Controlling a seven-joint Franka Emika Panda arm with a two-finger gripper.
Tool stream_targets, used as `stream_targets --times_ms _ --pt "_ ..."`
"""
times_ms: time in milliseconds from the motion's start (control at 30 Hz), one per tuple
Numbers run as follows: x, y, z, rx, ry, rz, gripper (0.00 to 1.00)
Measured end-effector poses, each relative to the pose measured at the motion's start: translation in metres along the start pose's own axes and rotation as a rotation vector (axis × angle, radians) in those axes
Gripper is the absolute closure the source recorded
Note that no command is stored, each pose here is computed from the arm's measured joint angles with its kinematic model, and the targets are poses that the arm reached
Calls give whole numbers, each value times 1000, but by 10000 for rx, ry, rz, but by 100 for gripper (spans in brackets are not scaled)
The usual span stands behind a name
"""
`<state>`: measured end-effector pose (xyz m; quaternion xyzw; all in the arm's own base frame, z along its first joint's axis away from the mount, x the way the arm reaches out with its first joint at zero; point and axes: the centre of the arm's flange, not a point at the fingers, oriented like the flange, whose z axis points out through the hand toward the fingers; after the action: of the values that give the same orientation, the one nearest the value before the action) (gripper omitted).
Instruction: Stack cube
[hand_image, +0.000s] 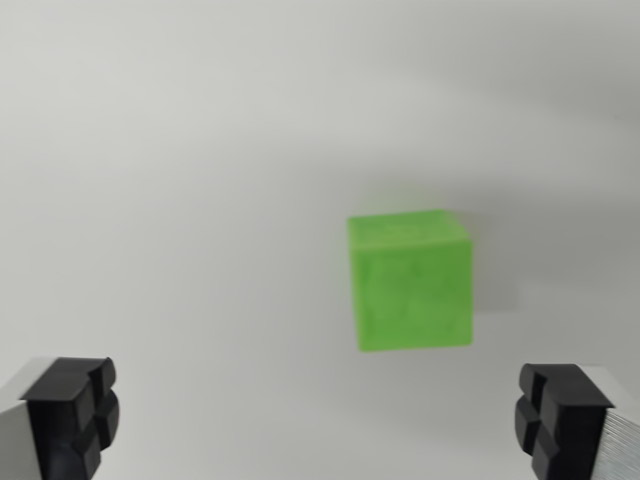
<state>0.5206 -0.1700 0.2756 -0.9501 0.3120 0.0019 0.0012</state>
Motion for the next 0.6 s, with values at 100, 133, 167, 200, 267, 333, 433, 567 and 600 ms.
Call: stream_targets --times_ms 100,133,167,200,267,333,433,567,600 --pt "2 10 9 -9 -7 -167 0" --pt "2 14 12 -12 -8 -217 0" --pt "3 17 15 -15 -2 -275 0" --pt "3 20 18 -18 -1 -329 0" --pt "4 25 23 -23 4 -427 0" --pt "5 31 29 -32 0 -542 0" --pt "7 42 38 -44 2 -714 0" --pt "9 54 50 -61 0 -840 0" --pt "9 55 53 -63 7 -839 0"
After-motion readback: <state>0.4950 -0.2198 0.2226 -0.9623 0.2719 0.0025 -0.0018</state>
